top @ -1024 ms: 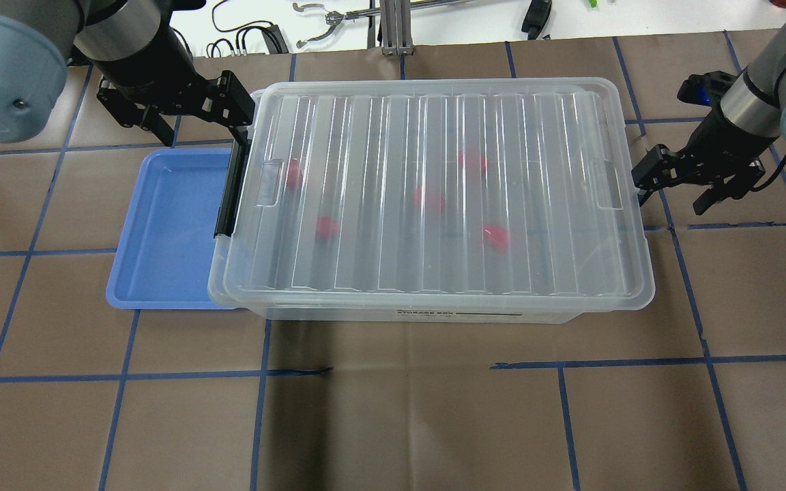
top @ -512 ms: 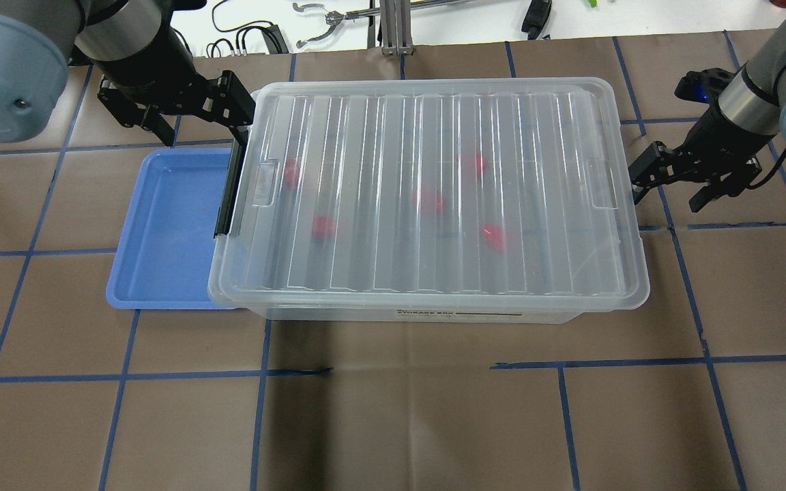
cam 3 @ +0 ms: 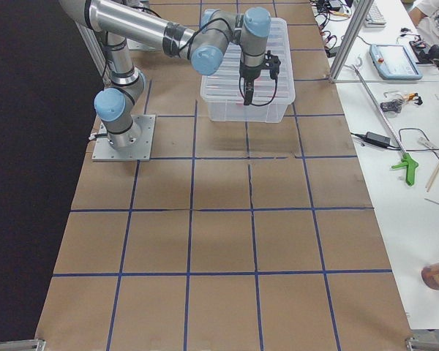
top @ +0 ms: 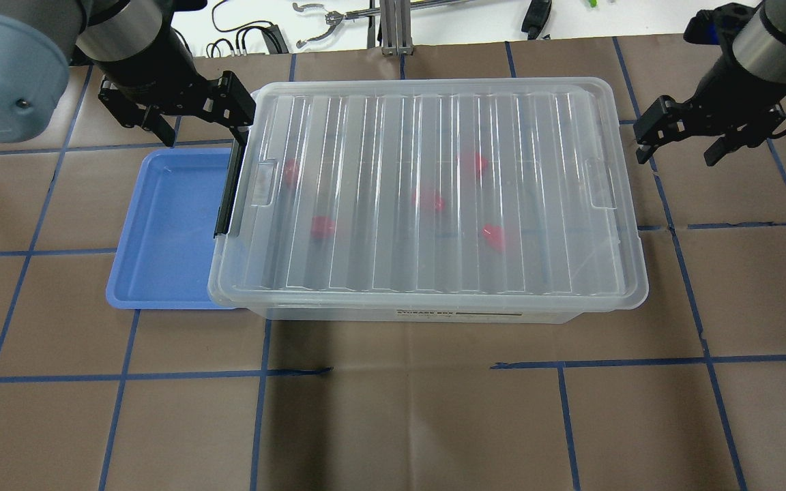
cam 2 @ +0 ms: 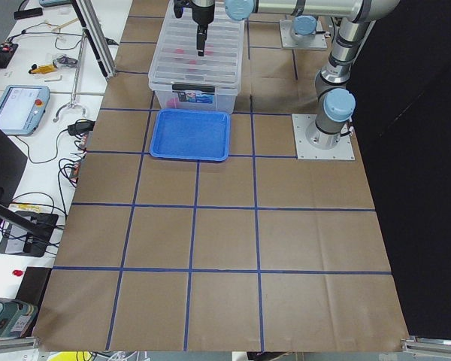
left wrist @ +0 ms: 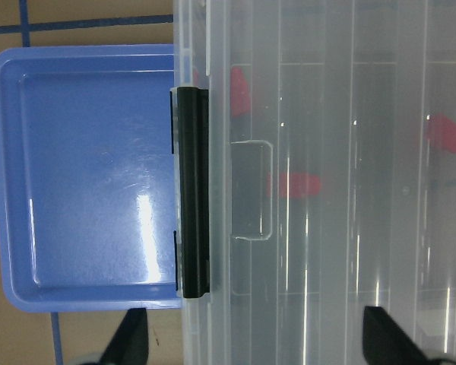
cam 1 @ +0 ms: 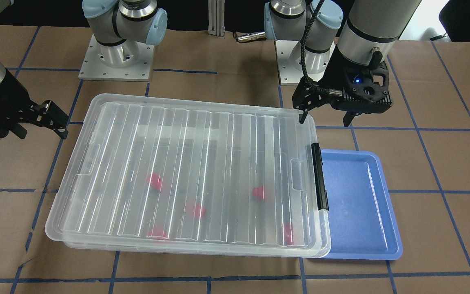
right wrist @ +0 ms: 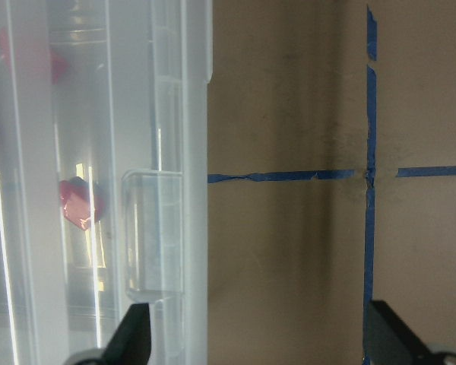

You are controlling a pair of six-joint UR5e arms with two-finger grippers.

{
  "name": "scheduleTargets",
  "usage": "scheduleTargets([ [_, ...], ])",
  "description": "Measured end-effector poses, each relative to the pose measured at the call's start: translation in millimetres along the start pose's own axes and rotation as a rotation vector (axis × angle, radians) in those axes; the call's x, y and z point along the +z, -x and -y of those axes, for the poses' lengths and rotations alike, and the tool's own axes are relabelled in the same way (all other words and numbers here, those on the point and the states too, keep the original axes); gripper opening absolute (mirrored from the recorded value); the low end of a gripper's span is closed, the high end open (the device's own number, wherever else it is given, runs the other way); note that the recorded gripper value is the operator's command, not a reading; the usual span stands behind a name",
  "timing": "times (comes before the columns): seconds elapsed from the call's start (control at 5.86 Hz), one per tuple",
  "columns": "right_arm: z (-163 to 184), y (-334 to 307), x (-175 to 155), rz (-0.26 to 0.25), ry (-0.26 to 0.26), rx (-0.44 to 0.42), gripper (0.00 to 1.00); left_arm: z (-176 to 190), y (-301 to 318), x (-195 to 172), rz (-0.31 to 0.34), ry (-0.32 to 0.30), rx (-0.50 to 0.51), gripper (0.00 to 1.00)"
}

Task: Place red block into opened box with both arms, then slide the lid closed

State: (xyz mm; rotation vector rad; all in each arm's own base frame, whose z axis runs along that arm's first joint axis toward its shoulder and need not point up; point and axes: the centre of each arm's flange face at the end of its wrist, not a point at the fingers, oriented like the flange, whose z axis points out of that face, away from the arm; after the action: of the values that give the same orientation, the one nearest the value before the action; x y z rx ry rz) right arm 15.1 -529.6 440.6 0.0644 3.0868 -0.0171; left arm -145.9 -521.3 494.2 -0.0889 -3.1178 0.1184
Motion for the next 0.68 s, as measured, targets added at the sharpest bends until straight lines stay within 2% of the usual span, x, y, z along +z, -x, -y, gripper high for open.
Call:
scheduleTargets([
  [0.34, -10, 63, -54, -0.014, 0.008, 0.037, 1.0, 0, 0, 0, 0.0, 0.0, 0.0, 0.98],
  [0.68, -25, 129, -77, -0.015, 0.021, 0.081, 1.0, 0, 0, 0, 0.0, 0.0, 0.0, 0.98],
])
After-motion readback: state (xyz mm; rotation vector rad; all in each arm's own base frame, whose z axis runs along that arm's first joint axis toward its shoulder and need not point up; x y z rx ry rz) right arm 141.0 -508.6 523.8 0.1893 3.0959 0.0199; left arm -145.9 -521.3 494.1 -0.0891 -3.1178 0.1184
